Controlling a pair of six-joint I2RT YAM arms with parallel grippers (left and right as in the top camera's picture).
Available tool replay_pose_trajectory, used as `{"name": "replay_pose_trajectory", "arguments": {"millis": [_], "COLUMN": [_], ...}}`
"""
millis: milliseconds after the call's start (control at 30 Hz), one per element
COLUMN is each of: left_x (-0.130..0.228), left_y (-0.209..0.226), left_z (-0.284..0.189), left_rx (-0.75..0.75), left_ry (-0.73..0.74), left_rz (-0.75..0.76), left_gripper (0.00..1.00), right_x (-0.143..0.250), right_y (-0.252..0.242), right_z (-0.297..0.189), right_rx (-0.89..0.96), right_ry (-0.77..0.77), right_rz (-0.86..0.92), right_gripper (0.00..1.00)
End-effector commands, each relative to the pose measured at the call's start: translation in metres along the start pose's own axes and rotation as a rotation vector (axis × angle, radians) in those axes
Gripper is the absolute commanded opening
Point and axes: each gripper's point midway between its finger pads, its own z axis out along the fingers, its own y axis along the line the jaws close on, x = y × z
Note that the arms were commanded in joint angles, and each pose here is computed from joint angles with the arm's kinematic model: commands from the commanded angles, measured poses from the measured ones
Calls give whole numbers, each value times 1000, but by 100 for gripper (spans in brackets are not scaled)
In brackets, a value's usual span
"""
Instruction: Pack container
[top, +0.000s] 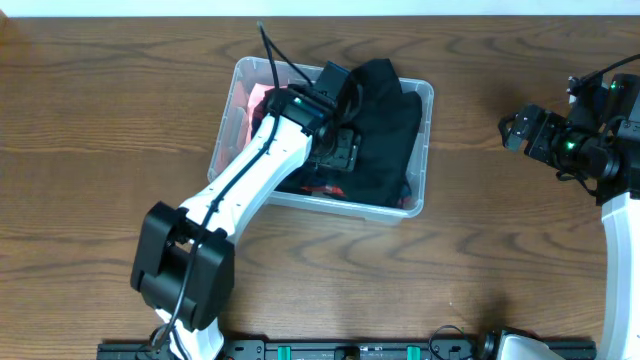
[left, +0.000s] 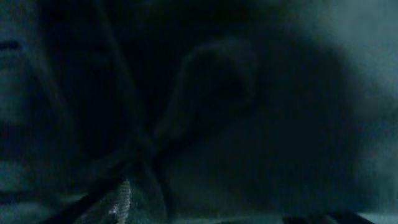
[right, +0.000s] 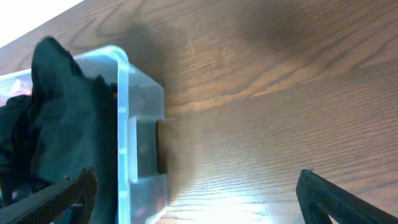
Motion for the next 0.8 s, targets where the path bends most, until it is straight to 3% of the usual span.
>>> {"name": "replay_pose_trajectory", "arguments": {"millis": [0,167,300,567,767], "left_x": [8,-3,-5,32,63], "left_y": [-3,-22,-23,-13,20], "left_z": [54,87,87,76,68], "left_rx": [18,118,122,76,-79], "left_ry": [71,81,75,206,309], "left_rz": [-263,-441,-462,-266,-73], "left_gripper": [77,77,76,75,75], "right_x": [-1,-1,-1,-1,-1], "right_y": [-1,-1,-1,-1,-1], "right_z": [-1,-1,-1,-1,-1], "right_rx": [3,3,3,3,3], "right_ry": [-3,-3,-3,-3,-3], "right_rz": [-6,-6,-6,-6,-6], "right_gripper": [99,99,99,99,99]}}
